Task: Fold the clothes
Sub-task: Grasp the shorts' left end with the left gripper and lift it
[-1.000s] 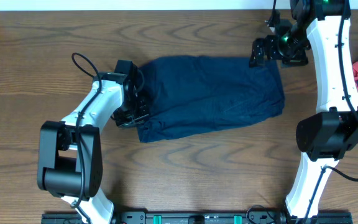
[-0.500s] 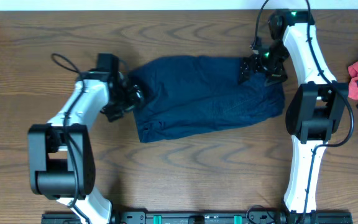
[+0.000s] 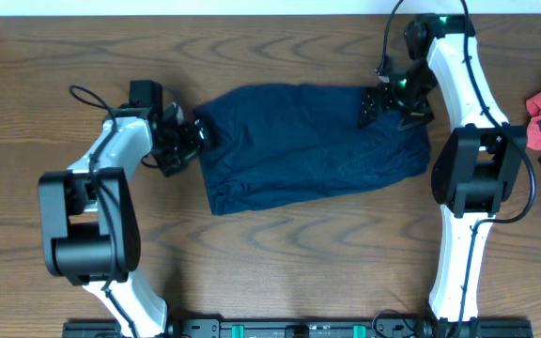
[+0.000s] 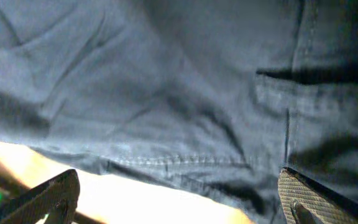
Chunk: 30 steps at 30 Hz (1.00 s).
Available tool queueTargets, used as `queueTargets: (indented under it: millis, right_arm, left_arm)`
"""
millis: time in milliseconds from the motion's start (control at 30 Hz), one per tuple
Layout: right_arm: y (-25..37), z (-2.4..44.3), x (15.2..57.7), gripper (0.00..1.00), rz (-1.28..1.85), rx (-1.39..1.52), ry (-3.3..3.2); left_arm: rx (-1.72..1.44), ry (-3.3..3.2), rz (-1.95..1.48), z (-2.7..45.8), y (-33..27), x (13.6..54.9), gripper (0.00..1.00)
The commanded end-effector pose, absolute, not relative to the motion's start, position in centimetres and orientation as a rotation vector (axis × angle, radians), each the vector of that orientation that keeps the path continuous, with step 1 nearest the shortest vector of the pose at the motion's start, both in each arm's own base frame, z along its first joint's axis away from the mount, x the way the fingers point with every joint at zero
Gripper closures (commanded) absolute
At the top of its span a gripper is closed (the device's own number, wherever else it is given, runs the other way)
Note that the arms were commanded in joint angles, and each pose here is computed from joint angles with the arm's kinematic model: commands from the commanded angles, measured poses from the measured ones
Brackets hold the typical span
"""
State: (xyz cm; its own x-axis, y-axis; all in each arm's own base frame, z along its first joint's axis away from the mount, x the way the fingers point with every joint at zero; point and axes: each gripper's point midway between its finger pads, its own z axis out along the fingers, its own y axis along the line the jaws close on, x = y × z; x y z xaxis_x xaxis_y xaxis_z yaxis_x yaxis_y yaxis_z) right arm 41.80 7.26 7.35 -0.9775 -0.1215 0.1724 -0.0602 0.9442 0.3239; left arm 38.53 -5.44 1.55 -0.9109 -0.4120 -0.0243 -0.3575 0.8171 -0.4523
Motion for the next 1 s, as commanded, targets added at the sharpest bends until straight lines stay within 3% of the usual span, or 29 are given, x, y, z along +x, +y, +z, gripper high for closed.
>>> queueTargets:
  millis: [0, 433, 600, 667, 700, 733, 833, 867, 967]
  right_arm:
    - [7.0, 10.2, 42.9, 0.01, -0.511, 0.199, -2.982]
    - [6.8, 15.1, 44.5, 0.01, -0.549, 0.231, -3.103]
    - [6.8, 15.1, 44.5, 0.01, -0.548, 0.231, -3.103]
    - [6.8, 15.1, 44.5, 0.01, -0.546, 0.223, -3.103]
    - [6.7, 15.1, 44.5, 0.01, -0.545, 0.218, -3.103]
    - [6.7, 15.0, 44.5, 0.01, -0.544, 0.215, -3.101]
    - [6.4, 14.5, 44.5, 0.01, -0.533, 0.208, -3.095]
    - [6.3, 14.2, 44.5, 0.07, -0.531, 0.202, -3.09]
    - [6.0, 12.7, 44.5, 0.53, -0.527, 0.18, -3.071]
  left_arm:
    - [-0.622, 2.984, -0.778, -2.1, -6.9, 36.7, 0.11]
    - [-0.526, 2.882, -1.258, -3.9, -11.3, 37.6, 0.14]
    - [-0.429, 2.731, -1.446, -1.7, -12.7, 39.4, 0.38]
    - [-0.449, 2.712, -1.462, -1.5, -12.8, 39.8, 0.66]
    - [-0.466, 2.71, -1.463, -1.5, -12.7, 39.9, 0.86]
    - [-0.478, 2.706, -1.464, -1.4, -12.6, 40.1, 0.94]
    - [-0.534, 2.697, -1.465, -1.4, -11.9, 40.3, 0.94]
    - [-0.55, 2.693, -1.464, -1.3, -11.6, 40.4, 0.94]
    - [-0.573, 2.667, -1.457, -0.8, -10.6, 40.8, 0.94]
